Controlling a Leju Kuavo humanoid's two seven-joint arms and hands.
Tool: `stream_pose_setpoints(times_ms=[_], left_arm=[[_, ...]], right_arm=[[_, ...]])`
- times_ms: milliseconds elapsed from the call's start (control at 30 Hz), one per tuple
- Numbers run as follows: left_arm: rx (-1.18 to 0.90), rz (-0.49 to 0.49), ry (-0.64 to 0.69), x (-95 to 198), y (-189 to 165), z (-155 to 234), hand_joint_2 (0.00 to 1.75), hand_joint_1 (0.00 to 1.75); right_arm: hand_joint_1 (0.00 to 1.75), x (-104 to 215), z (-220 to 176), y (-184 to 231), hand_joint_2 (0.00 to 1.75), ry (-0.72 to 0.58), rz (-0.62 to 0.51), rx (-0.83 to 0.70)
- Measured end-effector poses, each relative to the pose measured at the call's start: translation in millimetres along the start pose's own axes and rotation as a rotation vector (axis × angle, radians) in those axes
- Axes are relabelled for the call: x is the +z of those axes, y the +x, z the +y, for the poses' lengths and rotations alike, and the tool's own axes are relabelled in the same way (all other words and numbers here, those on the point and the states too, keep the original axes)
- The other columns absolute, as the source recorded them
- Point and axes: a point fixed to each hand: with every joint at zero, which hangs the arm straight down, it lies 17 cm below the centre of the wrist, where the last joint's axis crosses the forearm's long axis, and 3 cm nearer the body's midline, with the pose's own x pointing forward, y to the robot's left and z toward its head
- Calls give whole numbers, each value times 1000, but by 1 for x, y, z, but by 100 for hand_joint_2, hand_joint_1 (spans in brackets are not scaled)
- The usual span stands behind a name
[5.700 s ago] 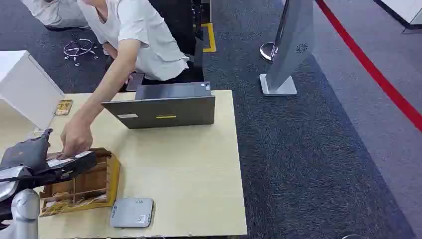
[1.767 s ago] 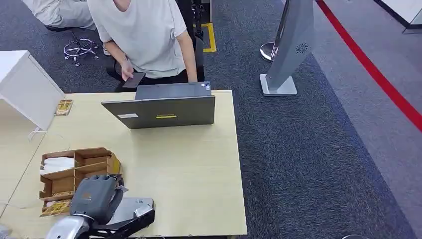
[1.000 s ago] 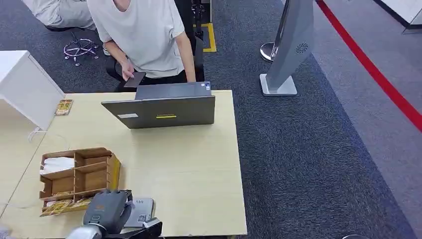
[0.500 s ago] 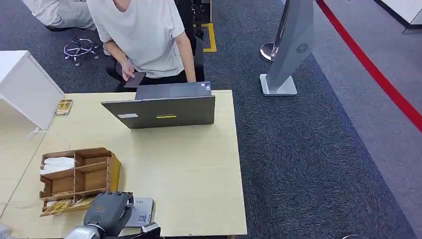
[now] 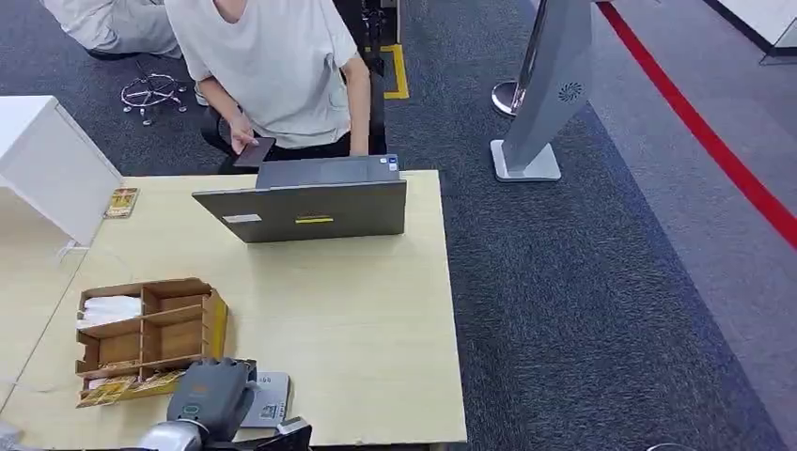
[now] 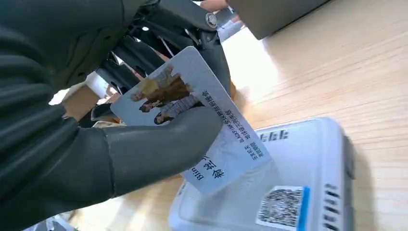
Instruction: Pass the card to the sensor for recognition and then transmit it.
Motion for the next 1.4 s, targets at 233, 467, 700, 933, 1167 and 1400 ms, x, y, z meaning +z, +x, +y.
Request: stream_pose_setpoints(times_ms=[233,467,700,933,1167,1400], left_arm=[[1,-9,5,0,3,2,175,175],[-20,-62,229,-2,11,57,175,175],[-107,-93,724,33,14,218,175,175],[-185,30,938,58,-30,310,175,175],[-297,144,1009,62,-78,348,175,175],[-318,209,979,51,-105,355,175,175]], right_arm=[[0,0,1,-1,175,2,1,-3],[0,3,6,-4,175,6,14,-68],[0,15,31,-6,175,40,3,-37],[0,16,38,-5,175,58,-25,24],[0,14,43,-7,175,67,-26,41],[0,12,46,-9,175,78,-13,41]])
